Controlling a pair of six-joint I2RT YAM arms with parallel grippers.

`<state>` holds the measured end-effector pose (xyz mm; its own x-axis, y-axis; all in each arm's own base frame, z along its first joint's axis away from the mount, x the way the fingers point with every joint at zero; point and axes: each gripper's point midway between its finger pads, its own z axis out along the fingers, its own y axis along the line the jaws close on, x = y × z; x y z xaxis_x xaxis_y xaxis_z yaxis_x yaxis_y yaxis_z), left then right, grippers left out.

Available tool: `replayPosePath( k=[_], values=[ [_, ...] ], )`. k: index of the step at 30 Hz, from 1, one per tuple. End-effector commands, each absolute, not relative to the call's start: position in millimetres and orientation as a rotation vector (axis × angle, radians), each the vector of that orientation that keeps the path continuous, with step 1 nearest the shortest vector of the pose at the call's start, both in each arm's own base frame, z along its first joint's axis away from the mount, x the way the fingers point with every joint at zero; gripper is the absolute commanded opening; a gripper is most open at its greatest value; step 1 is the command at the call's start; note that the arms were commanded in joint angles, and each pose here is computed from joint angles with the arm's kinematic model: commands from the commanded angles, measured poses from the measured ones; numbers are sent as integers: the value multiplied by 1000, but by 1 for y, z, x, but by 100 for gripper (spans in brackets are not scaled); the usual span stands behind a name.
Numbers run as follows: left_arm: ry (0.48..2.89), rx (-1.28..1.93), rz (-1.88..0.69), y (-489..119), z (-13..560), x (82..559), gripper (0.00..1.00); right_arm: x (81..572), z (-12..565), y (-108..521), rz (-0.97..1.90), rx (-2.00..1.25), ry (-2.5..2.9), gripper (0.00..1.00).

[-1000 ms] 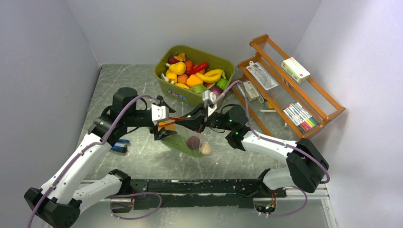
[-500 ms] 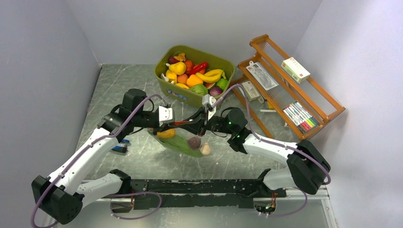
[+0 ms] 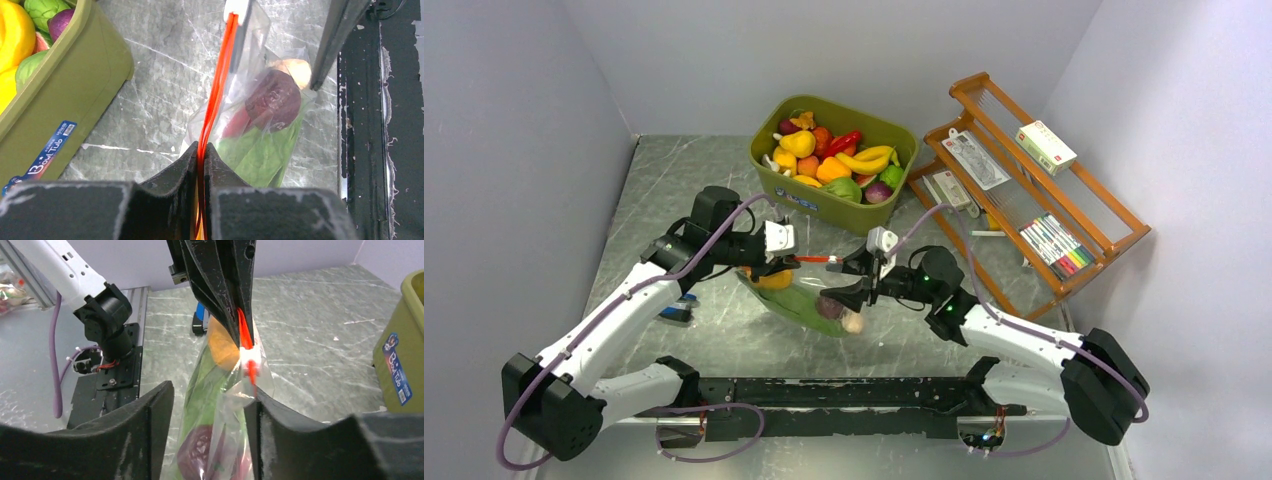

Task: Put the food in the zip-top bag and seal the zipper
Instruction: Zip the zipper food storage bag at the center of the board.

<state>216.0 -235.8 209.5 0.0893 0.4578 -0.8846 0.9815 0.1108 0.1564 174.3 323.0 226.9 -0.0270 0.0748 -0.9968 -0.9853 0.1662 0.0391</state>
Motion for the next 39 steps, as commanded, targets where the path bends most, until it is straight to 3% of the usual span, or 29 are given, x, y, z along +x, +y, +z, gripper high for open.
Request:
replayPosePath(
  k=[1, 11, 16, 18, 21, 23, 30, 39],
  values=[
    [1460, 1486, -710, -237, 214, 220, 7, 176, 229, 319, 1129, -1019, 1222, 48],
    [1443, 1475, -718, -237, 217, 217, 7, 185, 240, 325, 1152, -992, 1181, 0],
    [1434, 1446, -721, -237, 231, 216, 9, 188, 249, 326, 1100, -1041, 1159, 0],
    [1389, 1437, -752, -241, 248, 210, 23, 188, 251, 328, 1081, -1093, 1150, 0],
    [1296, 1417, -808, -245, 274, 197, 54, 189, 257, 330, 1060, -1132, 1145, 0],
    [1233, 1405, -815, -246, 288, 191, 61, 189, 260, 332, 1055, -1154, 1132, 0],
    [1187, 1362, -853, -249, 305, 186, 66, 188, 272, 341, 1108, -1149, 1092, 0],
    [1186, 1357, -887, -255, 305, 190, 53, 197, 277, 349, 1136, -1093, 1148, 0]
  ],
)
